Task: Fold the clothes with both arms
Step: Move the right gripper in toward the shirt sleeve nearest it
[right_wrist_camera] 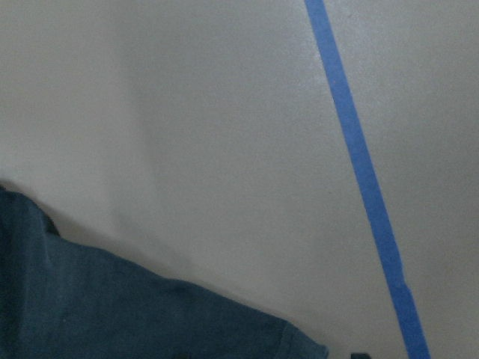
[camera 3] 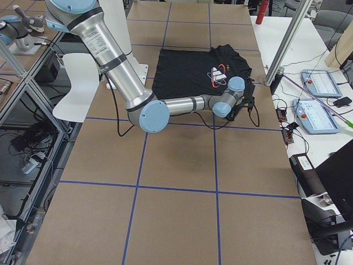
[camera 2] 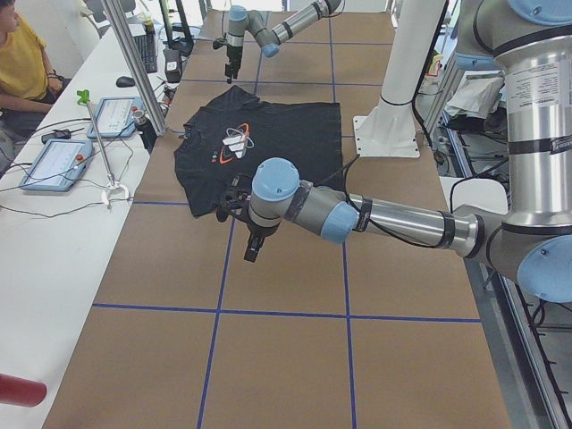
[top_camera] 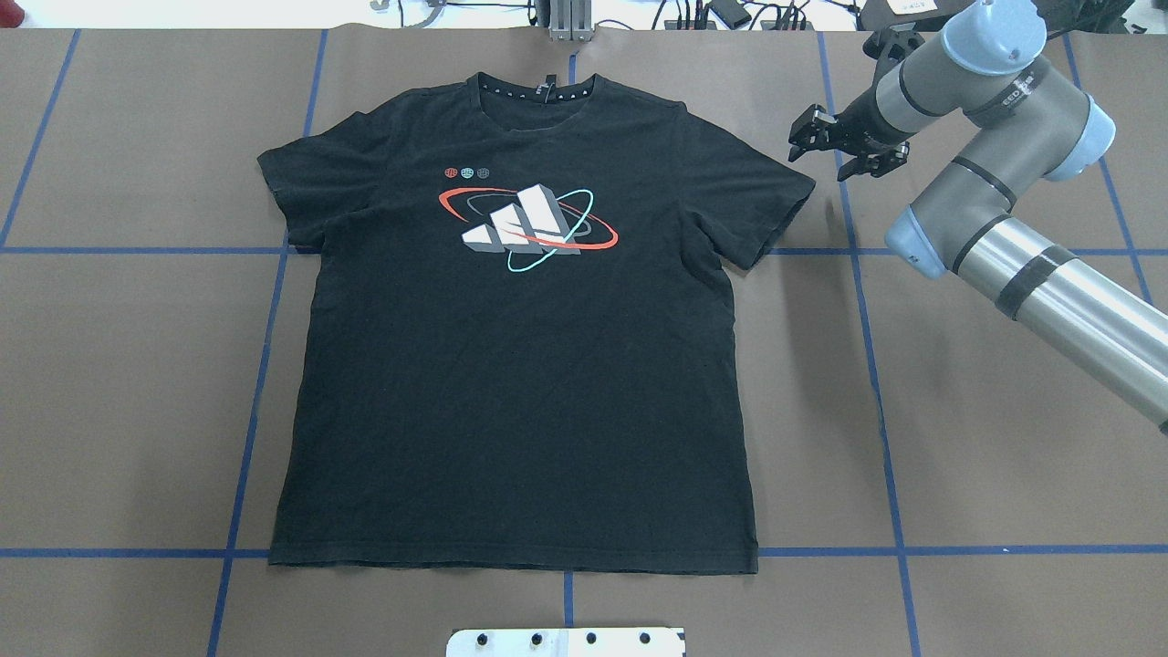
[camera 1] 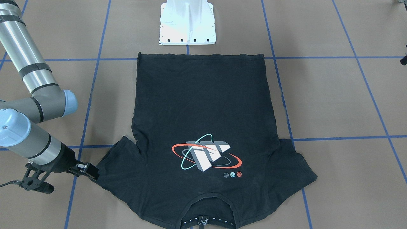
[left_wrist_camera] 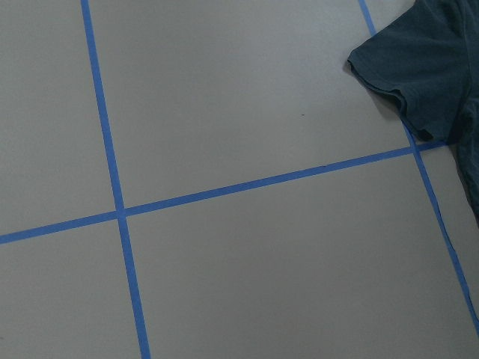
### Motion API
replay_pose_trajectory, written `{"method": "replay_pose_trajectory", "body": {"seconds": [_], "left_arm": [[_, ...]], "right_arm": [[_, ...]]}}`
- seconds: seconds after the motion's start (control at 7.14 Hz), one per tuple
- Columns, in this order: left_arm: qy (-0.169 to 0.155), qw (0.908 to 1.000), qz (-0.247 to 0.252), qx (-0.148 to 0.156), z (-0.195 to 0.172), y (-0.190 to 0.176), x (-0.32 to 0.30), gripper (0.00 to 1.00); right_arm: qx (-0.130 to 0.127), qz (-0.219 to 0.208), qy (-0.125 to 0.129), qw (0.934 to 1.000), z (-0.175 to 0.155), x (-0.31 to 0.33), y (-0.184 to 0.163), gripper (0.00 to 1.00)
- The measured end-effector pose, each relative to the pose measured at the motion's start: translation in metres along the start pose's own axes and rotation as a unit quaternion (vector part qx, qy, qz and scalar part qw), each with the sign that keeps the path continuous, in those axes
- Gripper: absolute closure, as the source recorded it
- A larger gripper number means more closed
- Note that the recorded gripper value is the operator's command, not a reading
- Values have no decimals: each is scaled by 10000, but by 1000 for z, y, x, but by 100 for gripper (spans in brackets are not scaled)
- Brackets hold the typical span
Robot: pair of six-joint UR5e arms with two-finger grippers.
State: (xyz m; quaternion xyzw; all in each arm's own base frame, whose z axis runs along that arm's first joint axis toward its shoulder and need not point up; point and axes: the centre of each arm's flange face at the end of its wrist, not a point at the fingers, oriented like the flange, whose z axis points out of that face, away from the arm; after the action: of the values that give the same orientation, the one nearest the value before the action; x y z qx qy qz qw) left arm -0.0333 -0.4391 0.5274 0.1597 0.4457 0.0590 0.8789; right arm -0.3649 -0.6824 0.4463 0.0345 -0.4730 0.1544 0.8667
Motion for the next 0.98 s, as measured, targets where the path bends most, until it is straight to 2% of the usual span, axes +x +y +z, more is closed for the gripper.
{"method": "replay_pose_trajectory", "body": {"seconds": [0.98], "left_arm": [[5,10000,24,20,-1,-2,2,0]], "right_arm": [[-86,-323,143,9993,19,9,11,34]]}}
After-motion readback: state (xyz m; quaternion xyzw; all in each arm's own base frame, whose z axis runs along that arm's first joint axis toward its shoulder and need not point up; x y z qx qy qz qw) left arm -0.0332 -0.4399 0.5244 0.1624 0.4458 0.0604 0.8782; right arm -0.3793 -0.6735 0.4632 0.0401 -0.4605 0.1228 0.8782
